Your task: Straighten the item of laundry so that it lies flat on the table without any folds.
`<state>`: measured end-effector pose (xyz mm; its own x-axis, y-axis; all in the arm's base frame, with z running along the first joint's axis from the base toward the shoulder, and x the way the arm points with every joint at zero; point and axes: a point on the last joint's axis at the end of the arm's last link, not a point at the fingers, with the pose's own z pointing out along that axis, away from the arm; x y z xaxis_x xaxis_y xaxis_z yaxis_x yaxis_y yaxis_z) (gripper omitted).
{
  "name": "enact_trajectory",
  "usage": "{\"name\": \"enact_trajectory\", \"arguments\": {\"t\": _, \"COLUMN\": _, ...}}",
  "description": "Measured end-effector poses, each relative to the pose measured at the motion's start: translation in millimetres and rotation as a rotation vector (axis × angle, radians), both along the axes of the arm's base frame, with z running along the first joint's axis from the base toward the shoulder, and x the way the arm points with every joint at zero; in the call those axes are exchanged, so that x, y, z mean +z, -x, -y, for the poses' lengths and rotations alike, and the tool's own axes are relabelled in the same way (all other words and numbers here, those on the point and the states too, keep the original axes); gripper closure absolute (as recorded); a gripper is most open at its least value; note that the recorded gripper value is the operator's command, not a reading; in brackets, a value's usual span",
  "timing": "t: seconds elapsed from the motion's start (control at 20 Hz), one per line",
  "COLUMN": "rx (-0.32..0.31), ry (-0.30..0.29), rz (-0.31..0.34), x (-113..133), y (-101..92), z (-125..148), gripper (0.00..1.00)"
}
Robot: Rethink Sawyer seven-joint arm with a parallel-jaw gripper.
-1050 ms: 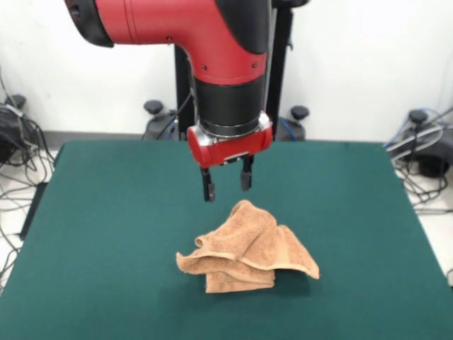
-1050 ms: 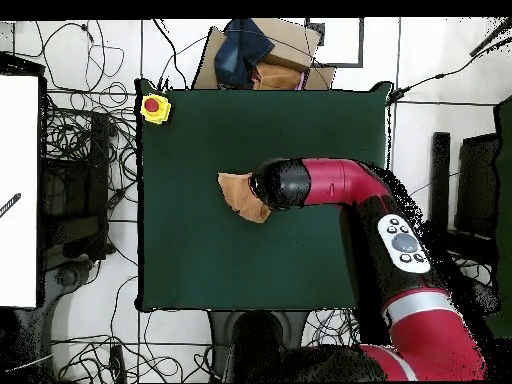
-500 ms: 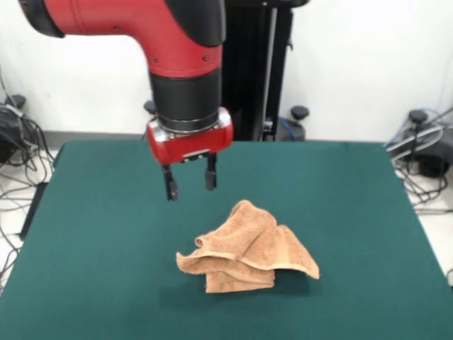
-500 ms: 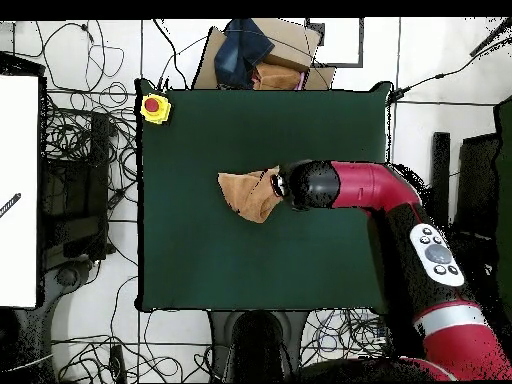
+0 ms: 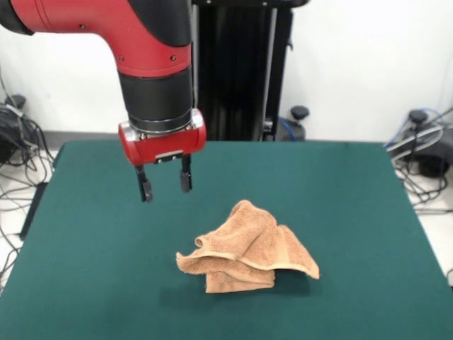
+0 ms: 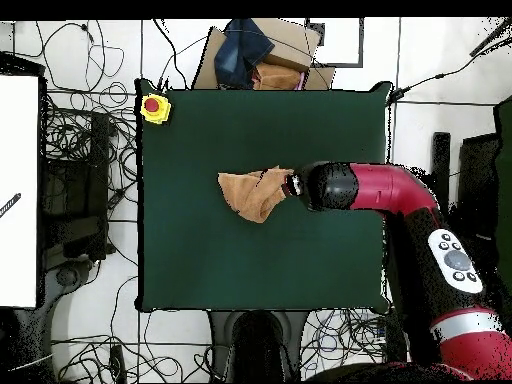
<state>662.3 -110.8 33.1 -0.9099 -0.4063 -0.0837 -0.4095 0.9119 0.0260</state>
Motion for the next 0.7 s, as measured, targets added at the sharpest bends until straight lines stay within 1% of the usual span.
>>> {"name": "enact_trajectory", "arguments": {"t": 0.25, "rx": 0.036, "ry": -0.001, "rz": -0.02, "x": -5.3, "y": -0.9, "z": -2.8, "gripper": 0.0}}
{"name": "enact_trajectory", "arguments": {"t": 0.5, "rx": 0.044, "ry": -0.008, "rz": -0.047, "x": -7.8, "y": -0.9, "z": -7.1, "gripper": 0.0}}
{"name": "enact_trajectory", "arguments": {"t": 0.7, "rx": 0.052, "ry": -0.011, "rz": -0.067, "x": -6.9, "y": -5.7, "z": -13.4, "gripper": 0.0}}
